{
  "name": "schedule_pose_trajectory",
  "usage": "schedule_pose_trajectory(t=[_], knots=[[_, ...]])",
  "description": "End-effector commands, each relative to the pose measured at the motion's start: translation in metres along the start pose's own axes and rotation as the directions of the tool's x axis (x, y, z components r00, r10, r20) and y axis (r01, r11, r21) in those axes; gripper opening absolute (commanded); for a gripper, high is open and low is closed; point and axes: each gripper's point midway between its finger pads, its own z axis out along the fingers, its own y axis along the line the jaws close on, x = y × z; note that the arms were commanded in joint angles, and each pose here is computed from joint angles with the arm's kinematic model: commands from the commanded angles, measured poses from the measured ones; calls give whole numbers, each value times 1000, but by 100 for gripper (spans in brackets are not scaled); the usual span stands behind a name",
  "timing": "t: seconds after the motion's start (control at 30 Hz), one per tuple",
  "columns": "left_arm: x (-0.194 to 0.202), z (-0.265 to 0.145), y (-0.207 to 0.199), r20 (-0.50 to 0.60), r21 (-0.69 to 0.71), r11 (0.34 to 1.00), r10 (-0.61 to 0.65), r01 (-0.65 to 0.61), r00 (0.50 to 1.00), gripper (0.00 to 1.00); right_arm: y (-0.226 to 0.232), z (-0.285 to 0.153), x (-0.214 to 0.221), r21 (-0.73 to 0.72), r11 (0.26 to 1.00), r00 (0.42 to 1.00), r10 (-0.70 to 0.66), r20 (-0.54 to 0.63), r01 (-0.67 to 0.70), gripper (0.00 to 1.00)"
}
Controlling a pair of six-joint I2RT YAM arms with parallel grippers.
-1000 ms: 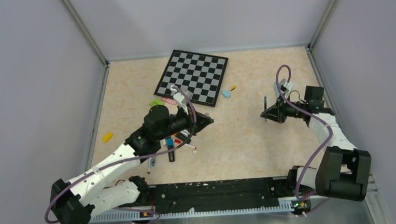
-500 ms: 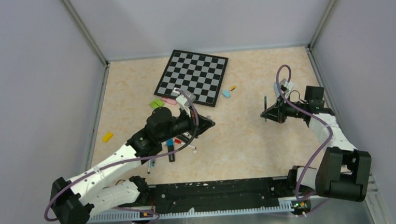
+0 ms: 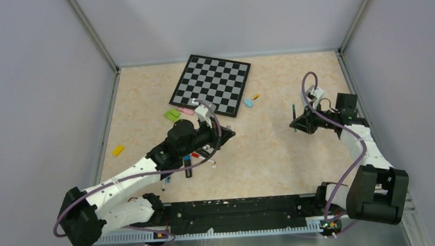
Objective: Open the pen caps
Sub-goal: Place the pen cap at the center of the board.
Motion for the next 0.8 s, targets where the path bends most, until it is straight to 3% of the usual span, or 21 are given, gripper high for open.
schedule_pose_trajectory(t=[0.0,0.13,0.3,0.5,0.77], knots=[[-13,30,16,44,-92,995,-24,28,999,0,-17,-10,-19,102,993,998,-68,0,67,0],[-3,73,38,-17,-204,977,-62,57,998,0,-38,-16,-19,212,977,1000,-30,-8,31,0],[-7,132,59,-73,-312,950,-12,-11,997,0,-66,-32,-20,363,931,999,40,15,-43,0],[4,203,88,-168,-369,921,66,-125,984,0,-93,-61,-20,490,862,992,106,71,-127,0],[33,286,122,-248,-359,915,97,-185,964,4,-106,-73,-15,541,824,986,138,95,-167,0]])
